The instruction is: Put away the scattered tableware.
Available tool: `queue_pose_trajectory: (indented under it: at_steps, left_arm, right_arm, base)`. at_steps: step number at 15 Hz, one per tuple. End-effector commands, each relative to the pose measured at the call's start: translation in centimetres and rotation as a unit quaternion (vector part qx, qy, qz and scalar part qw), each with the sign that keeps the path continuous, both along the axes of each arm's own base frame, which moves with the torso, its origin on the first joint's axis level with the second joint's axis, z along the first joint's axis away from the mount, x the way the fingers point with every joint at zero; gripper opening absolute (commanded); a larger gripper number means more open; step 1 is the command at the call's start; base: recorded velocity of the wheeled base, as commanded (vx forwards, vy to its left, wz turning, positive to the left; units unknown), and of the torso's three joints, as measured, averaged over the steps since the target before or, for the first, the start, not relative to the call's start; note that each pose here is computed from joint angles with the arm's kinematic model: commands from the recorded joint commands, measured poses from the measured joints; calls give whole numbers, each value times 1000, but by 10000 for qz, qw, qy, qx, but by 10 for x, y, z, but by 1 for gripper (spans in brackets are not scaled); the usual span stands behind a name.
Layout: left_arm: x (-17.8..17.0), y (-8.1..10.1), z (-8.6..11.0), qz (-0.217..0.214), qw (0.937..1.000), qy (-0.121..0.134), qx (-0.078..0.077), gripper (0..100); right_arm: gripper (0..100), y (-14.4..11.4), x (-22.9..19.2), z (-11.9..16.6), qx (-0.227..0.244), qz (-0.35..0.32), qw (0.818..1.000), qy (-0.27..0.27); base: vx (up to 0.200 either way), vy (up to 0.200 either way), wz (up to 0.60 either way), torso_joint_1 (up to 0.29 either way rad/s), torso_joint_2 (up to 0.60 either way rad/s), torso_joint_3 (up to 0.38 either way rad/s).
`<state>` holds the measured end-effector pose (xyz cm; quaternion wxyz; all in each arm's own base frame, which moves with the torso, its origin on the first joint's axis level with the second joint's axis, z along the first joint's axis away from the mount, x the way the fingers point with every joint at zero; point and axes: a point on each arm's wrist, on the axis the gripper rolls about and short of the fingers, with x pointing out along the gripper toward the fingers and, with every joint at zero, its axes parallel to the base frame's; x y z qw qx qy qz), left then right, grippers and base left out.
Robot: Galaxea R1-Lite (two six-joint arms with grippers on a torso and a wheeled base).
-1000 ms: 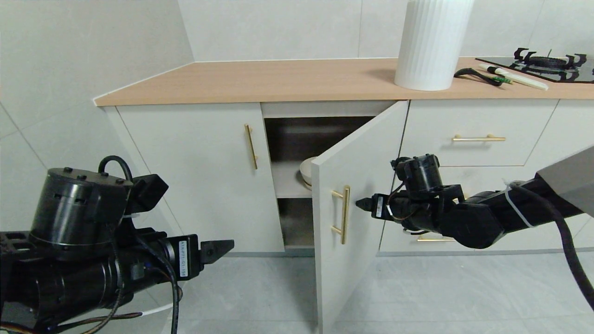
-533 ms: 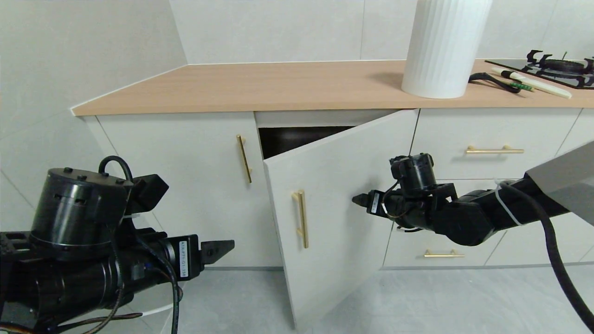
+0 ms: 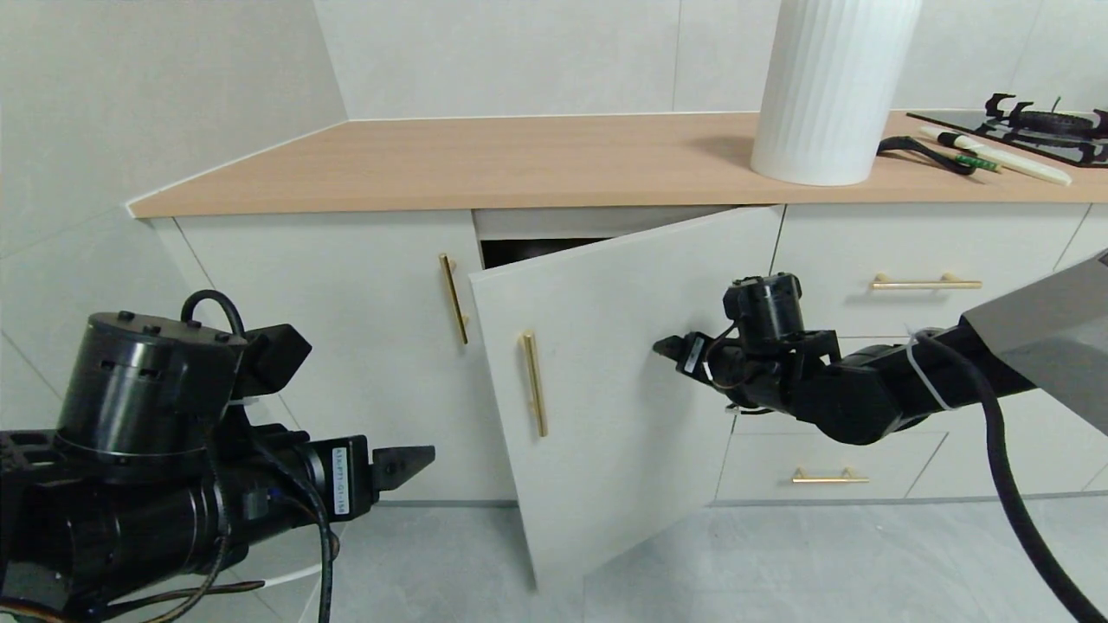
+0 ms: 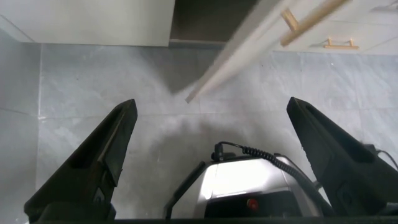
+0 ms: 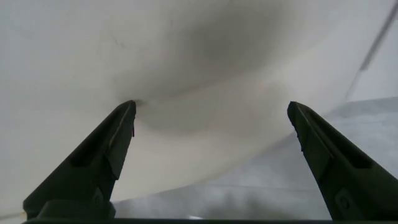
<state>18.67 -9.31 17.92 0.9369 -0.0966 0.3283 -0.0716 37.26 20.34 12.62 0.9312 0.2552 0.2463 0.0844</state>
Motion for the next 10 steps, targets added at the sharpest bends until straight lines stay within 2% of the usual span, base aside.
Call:
queue_pose_trajectory:
  at_steps: [1, 5, 10]
  left_arm:
    - [1, 1, 0, 29, 10000, -8, -4, 100]
    - [2, 2, 0, 52, 10000, -1, 0, 100]
    - [2, 2, -1, 60, 10000, 12, 7, 100]
  right_arm:
    - [100, 4, 10, 0, 178, -110, 9998, -65]
    - [100, 9, 28, -3, 238, -722, 9966, -332]
    - [100, 4, 41, -7, 291, -977, 9934, -534]
  base:
    - [0, 0, 0, 0, 0, 0]
    - [0, 0, 0, 0, 0, 0]
    - [0, 0, 0, 0, 0, 0]
